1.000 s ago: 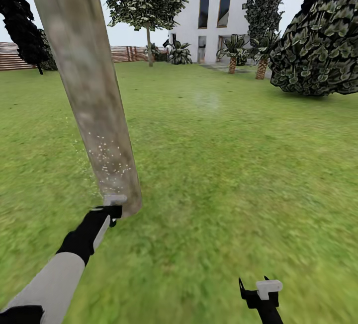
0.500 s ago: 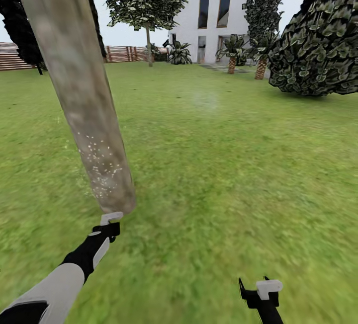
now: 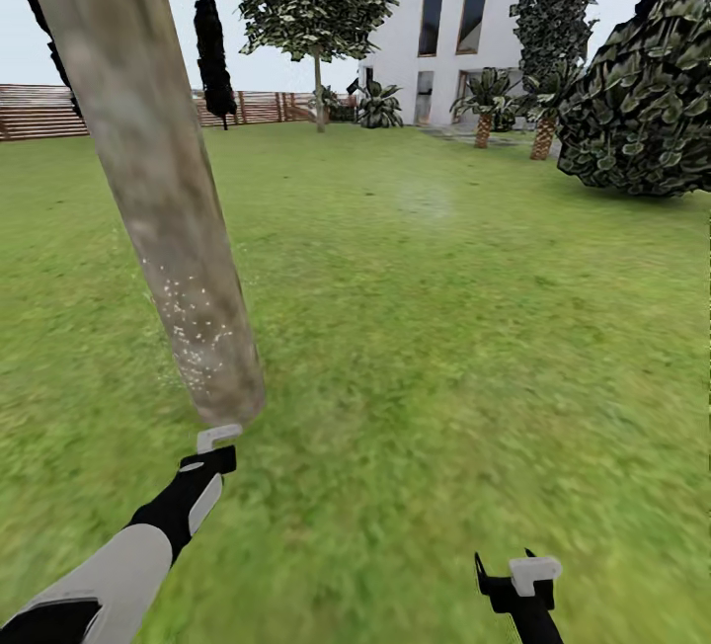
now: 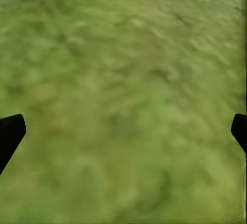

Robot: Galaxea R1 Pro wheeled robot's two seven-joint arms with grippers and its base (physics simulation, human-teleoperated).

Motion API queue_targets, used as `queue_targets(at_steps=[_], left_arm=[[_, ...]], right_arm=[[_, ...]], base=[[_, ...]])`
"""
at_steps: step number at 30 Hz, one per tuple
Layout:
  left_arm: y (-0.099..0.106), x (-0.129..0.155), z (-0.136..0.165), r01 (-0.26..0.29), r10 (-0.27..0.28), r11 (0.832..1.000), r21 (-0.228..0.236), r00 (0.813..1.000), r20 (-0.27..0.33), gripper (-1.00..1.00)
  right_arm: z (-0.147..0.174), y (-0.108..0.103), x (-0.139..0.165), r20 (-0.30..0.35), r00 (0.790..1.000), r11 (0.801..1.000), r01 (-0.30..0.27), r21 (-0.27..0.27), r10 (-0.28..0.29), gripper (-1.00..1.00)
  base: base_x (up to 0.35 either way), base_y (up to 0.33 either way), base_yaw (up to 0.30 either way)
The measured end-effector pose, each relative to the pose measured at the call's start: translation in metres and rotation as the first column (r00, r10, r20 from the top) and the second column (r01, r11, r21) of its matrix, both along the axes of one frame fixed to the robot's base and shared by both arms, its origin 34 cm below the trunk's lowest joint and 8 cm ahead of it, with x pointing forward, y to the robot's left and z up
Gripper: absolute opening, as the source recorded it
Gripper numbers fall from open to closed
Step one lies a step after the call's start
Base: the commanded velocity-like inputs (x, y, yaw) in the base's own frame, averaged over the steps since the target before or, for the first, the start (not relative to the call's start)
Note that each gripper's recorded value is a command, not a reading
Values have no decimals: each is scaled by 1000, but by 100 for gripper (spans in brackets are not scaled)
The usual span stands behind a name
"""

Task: In the garden, pick up the pesticide atomizer on the floor and spray pesticide onto both trees until each tree trunk is fully covered.

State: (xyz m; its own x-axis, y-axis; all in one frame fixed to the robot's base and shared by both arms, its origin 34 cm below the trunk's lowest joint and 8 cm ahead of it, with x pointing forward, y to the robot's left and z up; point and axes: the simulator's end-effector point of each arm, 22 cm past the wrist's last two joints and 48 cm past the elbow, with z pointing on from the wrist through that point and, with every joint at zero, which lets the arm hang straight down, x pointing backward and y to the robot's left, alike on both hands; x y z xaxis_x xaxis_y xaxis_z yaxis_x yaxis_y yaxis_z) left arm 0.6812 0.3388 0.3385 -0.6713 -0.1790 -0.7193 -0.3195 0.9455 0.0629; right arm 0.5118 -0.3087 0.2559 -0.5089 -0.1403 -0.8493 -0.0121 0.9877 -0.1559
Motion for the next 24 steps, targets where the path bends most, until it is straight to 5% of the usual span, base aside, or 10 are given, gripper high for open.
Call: queue_targets(at_steps=[5, 17, 24], left_arm=[[2, 0, 0, -5, 5, 1000, 1, 1000, 0, -100], [4, -1, 1, -13, 13, 1000, 2, 1000, 0, -100], [4, -1, 1, -14, 14, 1000, 2, 1000, 0, -100]], right_arm=[[0, 0, 0, 0, 1000, 1000, 0, 0, 0, 100], [0, 0, 0, 0, 1000, 1000, 0, 0, 0, 100], [0, 0, 0, 0, 1000, 1000, 0, 0, 0, 100]], base=[[75, -267, 35], [165, -252, 261], [147, -251, 31]])
